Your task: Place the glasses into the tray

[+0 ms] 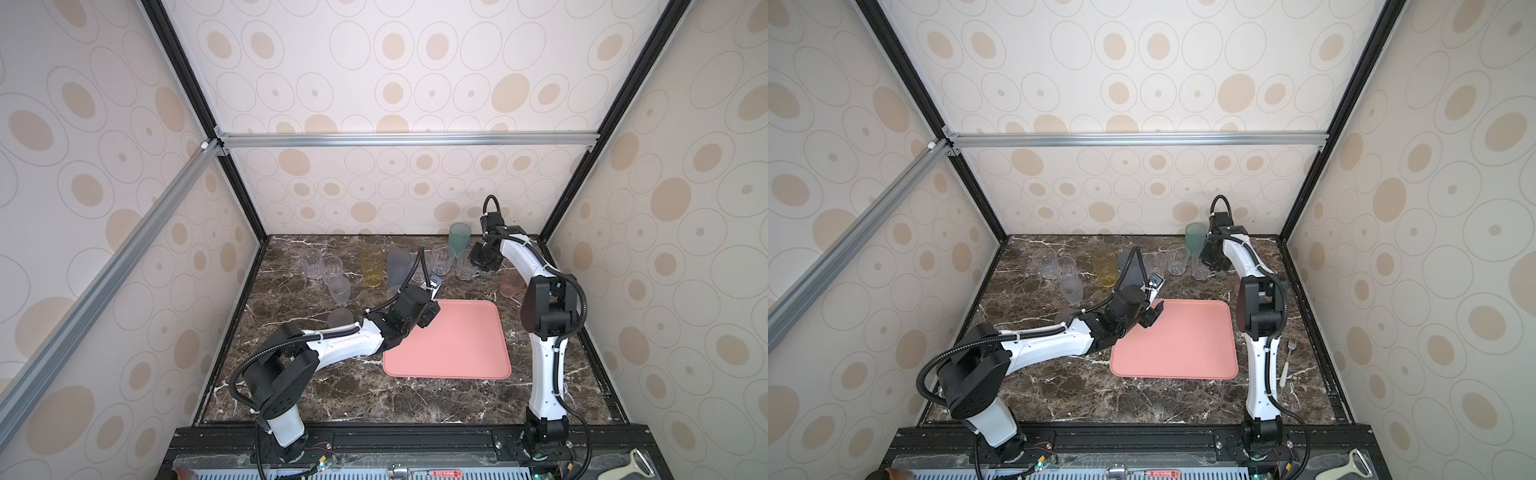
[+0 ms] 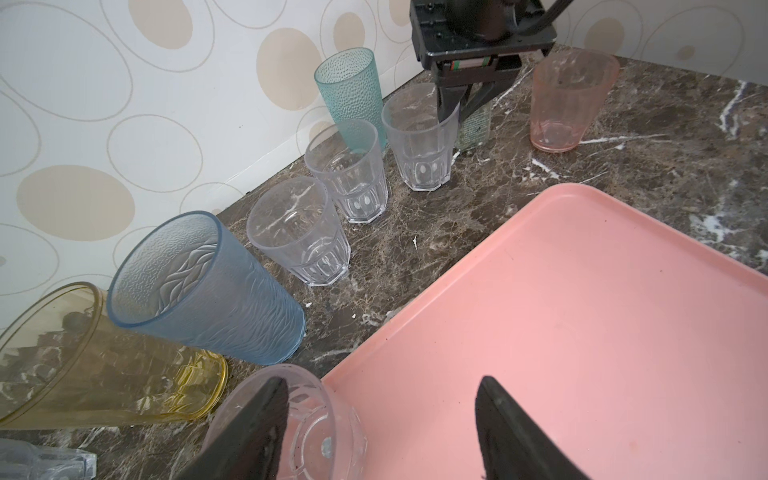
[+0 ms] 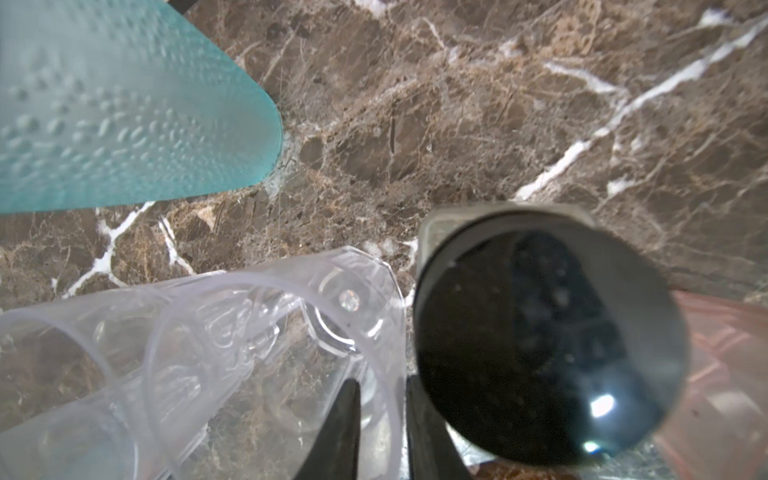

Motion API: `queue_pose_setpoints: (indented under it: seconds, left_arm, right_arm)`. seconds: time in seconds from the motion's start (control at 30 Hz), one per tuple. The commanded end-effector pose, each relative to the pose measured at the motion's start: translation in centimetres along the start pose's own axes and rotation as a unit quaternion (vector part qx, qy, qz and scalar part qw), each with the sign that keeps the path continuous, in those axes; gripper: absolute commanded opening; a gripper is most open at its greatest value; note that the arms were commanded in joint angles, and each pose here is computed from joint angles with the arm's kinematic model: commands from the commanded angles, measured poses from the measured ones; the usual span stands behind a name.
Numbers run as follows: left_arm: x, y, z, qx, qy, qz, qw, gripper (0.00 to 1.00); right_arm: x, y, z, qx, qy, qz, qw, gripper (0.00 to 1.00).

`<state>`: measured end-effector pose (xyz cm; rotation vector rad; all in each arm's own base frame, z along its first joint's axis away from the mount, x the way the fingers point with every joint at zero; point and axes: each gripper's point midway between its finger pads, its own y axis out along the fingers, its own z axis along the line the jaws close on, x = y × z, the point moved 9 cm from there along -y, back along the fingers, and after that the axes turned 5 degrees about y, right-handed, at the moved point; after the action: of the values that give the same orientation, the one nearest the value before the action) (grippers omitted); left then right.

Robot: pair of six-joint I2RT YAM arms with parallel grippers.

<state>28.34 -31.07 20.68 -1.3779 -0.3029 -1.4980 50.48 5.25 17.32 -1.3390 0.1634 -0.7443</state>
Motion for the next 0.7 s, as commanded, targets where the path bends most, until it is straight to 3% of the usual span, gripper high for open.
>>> queue_pose_setpoints:
  seconds: [0.0, 0.3, 0.67]
  left_arm:
    - [1.4, -1.1, 0.6, 0.011, 0.0, -0.025, 1.0, 0.71]
    - [2.0, -1.9, 1.1, 0.017, -0.005, -0.034, 0.999, 0.7]
    - [2.4, -5.9, 4.1, 0.101, -0.013, -0.044, 0.994, 0.71]
  right_arm:
    - [-0.4, -0.4, -0.3, -0.012, -0.003, 0.004, 1.0, 0.17]
    - [-1.3, -4.0, 0.0, -0.022, -0.05, -0.014, 0.998, 0.05]
    - [-6.1, -12.7, 0.4, -0.033, -0.144, -0.055, 0.987, 0.04]
